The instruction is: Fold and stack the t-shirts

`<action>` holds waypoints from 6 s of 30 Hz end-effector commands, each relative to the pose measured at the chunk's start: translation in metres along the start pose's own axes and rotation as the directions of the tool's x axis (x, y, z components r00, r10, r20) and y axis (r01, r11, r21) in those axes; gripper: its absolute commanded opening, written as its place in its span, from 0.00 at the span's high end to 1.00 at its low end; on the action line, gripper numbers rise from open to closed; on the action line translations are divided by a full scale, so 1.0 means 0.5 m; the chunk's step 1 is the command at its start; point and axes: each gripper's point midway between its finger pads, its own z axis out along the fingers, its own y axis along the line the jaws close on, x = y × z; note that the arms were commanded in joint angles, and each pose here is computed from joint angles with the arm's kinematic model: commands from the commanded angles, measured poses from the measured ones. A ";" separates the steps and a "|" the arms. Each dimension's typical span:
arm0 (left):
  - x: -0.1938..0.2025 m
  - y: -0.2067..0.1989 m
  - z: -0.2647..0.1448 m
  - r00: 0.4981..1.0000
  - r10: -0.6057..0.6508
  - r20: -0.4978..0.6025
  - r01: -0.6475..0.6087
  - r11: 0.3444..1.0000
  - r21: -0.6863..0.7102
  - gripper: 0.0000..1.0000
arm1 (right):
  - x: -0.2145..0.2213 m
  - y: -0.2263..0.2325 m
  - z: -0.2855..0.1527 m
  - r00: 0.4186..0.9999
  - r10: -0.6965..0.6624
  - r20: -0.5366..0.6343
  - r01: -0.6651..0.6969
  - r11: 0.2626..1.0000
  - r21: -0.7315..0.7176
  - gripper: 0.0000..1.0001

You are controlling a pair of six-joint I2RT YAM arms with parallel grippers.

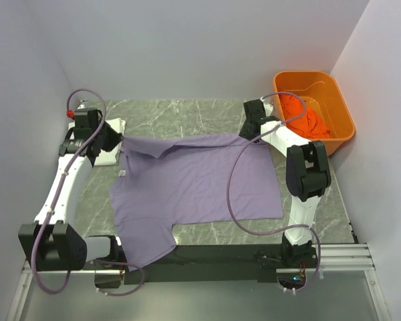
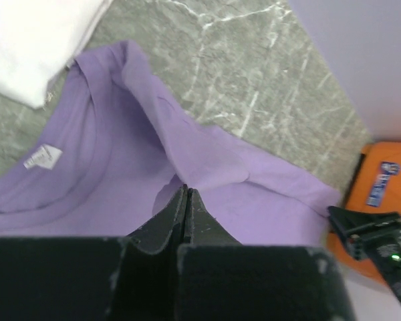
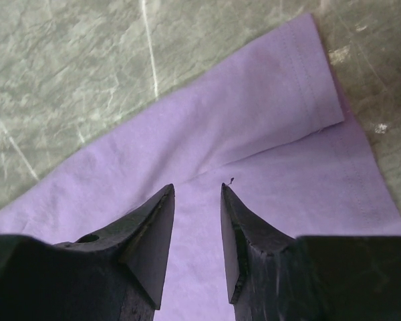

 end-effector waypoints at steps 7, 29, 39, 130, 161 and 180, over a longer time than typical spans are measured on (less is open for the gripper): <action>0.062 0.040 -0.037 0.986 -0.168 -0.019 0.168 0.986 0.019 0.99 | -0.030 0.030 -0.056 0.999 -0.034 0.039 0.038 0.994 -0.098 0.59; 0.186 0.148 -0.049 0.937 -0.346 -0.052 0.345 0.938 -0.027 0.99 | -0.025 0.030 -0.086 0.996 -0.075 0.050 0.082 0.985 -0.153 0.58; 0.281 0.180 -0.043 0.902 -0.399 -0.164 0.393 0.917 -0.070 0.99 | -0.015 0.039 -0.101 0.996 -0.084 0.042 0.091 0.976 -0.199 0.57; 0.413 0.070 0.090 0.638 0.719 -0.276 -0.766 0.631 -0.124 0.39 | 0.248 0.181 -0.230 0.987 -0.111 -0.116 0.025 0.820 -0.572 0.59; 0.382 0.065 0.150 0.521 0.782 -0.342 -0.834 0.551 -0.010 0.62 | 0.315 0.357 -0.261 0.961 -0.158 -0.227 -0.077 0.633 -0.770 0.56; 0.385 0.070 0.181 0.475 0.804 -0.358 -0.865 0.502 -0.022 0.93 | 0.366 0.381 -0.243 0.937 -0.181 -0.298 -0.124 0.625 -0.771 0.56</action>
